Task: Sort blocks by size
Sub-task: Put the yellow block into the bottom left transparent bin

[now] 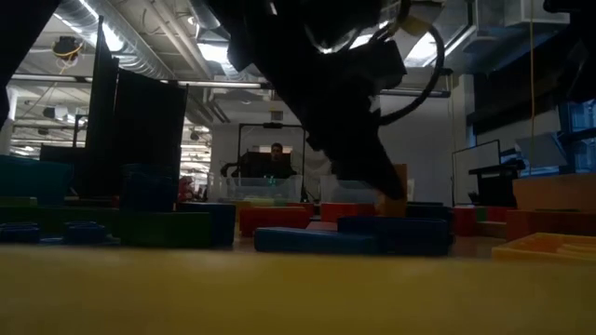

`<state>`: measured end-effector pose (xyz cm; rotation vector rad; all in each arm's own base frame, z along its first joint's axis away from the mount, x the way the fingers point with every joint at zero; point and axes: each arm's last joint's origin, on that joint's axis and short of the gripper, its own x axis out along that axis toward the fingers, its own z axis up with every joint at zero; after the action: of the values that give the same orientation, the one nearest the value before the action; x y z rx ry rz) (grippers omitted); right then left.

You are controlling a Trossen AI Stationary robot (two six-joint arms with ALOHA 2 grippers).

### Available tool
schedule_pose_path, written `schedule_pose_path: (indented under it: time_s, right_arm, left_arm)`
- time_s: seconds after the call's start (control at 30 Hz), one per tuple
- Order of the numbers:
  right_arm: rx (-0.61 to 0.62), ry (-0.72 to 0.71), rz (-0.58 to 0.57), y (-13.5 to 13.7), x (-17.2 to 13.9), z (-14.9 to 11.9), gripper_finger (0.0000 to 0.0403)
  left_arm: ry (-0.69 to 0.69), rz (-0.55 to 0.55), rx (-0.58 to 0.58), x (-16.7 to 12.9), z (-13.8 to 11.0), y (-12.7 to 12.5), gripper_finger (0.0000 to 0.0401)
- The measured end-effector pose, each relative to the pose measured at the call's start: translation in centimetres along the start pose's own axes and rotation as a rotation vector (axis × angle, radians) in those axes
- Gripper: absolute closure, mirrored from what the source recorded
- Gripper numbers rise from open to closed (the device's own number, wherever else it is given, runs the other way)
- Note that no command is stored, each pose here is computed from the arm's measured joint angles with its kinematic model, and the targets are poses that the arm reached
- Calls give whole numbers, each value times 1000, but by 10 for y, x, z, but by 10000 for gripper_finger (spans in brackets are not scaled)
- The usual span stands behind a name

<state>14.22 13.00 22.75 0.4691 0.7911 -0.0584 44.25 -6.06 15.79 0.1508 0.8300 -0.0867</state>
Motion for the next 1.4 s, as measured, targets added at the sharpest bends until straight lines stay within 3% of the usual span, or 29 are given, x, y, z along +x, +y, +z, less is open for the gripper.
schedule_pose_path:
  time_s: [0.13, 0.3, 0.43, 0.53, 0.7, 0.87, 1.13, 1.4]
  right_arm:
    - [-1, -10, -8, 0, 0, 0, 221]
    - [-9, -62, -38, -1, 0, 2, 221]
    - [-61, -168, -106, -3, 0, 5, 221]
    - [-73, -257, -165, -5, -1, 8, 221]
    - [-43, -307, -225, -11, 2, 16, 221]
    - [-22, -307, -294, -18, 11, 24, 221]
    - [-26, -269, -400, -30, 30, 33, 221]
    - [13, -257, -483, -42, 44, 41, 221]
  left_arm:
    - [-45, 4, 21, -13, 13, 2, 277]
    - [-56, 5, 38, -58, 31, 6, 277]
    - [29, -14, 15, -106, 31, 6, 277]
    - [141, -83, -72, -144, 23, -2, 277]
    - [387, -152, -291, -193, 1, -36, 277]
    - [600, -110, -401, -214, -22, -87, 271]
    - [765, -11, -530, -227, -71, -153, 267]
    - [836, 128, -684, -237, -109, -185, 251]
